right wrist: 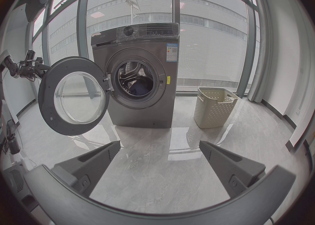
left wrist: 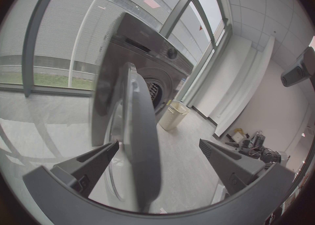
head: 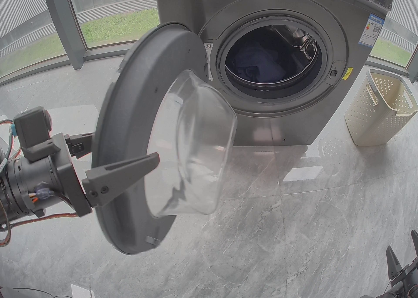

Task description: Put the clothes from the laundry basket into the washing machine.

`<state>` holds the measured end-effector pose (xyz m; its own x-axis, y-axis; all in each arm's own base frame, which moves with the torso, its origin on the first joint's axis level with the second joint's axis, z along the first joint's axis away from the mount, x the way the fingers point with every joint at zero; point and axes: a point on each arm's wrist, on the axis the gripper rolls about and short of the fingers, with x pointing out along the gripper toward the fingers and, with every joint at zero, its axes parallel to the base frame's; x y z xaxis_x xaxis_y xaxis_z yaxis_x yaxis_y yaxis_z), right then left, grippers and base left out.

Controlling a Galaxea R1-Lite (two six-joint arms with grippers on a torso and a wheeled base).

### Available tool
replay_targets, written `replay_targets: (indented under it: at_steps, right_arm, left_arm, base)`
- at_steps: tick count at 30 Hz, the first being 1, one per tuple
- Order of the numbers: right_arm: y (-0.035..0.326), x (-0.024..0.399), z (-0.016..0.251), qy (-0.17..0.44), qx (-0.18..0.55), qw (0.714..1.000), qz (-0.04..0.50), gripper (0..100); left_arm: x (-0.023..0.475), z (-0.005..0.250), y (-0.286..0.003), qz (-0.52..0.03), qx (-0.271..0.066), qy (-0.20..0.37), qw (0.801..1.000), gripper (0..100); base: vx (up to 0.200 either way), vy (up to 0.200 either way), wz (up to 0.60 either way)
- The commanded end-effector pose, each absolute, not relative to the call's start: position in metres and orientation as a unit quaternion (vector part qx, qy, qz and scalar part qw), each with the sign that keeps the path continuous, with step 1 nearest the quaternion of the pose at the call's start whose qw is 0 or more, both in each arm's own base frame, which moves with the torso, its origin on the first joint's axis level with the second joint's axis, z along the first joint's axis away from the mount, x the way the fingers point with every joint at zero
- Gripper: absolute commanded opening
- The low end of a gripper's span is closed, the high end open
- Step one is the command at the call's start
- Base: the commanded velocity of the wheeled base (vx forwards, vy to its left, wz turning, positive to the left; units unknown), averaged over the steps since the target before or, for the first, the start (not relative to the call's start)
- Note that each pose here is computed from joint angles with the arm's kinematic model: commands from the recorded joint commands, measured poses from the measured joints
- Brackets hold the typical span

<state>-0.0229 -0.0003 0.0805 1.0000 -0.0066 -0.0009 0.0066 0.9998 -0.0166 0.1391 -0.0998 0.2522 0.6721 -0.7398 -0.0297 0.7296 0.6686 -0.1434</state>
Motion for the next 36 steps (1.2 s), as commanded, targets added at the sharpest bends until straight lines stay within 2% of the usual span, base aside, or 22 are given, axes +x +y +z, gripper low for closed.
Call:
replay_targets:
  at_steps: [1,10,14,18,22,26,36]
  right_arm:
    - [0.0,-0.023,0.076,0.001,-0.008,1.0,-0.003,100]
    - [0.0,-0.023,0.076,0.001,-0.008,1.0,-0.003,100]
    - [0.0,-0.023,0.076,0.001,-0.008,1.0,-0.003,100]
    - [0.0,-0.023,0.076,0.001,-0.008,1.0,-0.003,100]
    - [0.0,-0.023,0.076,0.0,-0.008,1.0,-0.003,100]
    - [0.0,-0.023,0.076,0.0,-0.008,1.0,-0.003,100]
    - [0.0,-0.023,0.076,0.0,-0.008,1.0,-0.003,100]
  left_arm:
    - [0.143,0.249,-0.114,-0.424,-0.056,0.058,0.902,100]
    - [0.132,0.262,-0.098,-0.396,-0.067,0.022,0.915,100]
    - [0.137,0.255,-0.099,-0.389,-0.063,0.039,0.918,100]
    - [0.155,0.233,-0.111,-0.371,-0.05,0.082,0.924,100]
    - [0.169,0.223,-0.122,-0.364,-0.041,0.102,0.925,100]
    - [0.186,0.223,-0.134,-0.365,-0.05,0.079,0.926,100]
    - [0.219,0.228,-0.168,-0.379,-0.052,0.068,0.921,100]
  base:
    - [0.0,0.0,0.0]
    - [0.0,0.0,0.0]
    - [0.0,0.0,0.0]
    - [0.0,0.0,0.0]
    - [0.0,0.0,0.0]
    - [0.0,0.0,0.0]
    - [0.0,0.0,0.0]
